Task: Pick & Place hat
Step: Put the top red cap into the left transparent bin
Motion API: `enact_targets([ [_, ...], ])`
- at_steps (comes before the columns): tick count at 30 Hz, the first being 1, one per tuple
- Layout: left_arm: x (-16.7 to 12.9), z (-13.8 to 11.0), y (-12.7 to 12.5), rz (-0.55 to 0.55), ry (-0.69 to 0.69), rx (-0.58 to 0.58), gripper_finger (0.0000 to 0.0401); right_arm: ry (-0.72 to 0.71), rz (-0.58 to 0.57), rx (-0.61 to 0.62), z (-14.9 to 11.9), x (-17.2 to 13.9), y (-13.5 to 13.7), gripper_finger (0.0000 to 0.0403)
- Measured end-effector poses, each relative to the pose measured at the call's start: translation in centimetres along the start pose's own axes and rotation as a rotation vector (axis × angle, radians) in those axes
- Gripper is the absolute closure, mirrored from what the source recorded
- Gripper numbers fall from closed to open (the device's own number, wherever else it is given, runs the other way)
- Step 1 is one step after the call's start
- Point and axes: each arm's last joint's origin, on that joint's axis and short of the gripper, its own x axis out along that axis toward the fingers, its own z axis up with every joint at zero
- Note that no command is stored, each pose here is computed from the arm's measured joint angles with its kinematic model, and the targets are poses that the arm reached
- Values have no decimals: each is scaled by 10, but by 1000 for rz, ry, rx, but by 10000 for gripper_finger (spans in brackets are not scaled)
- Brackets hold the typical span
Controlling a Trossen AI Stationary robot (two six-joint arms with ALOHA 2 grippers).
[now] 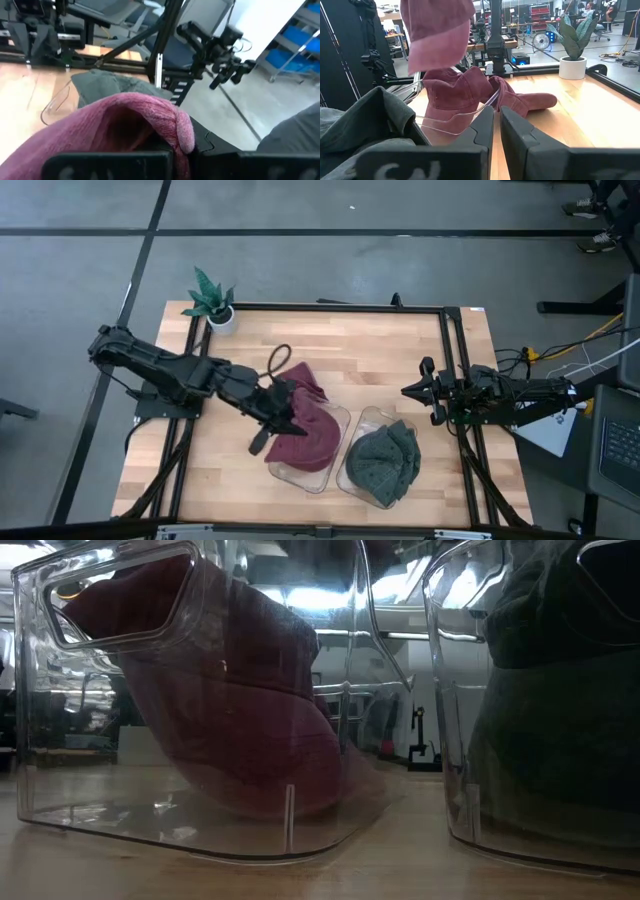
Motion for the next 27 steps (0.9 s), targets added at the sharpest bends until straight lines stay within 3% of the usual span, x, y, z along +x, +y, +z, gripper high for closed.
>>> enact_targets([
  [15,48,-30,16,5,182,0,397,0,0,0,0,0,0,369],
  [22,45,-34,17,25,229,-45,397,0,0,0,0,0,0,369],
  [27,32,-20,11,59,310,-56,397,0,0,0,0,0,0,369],
])
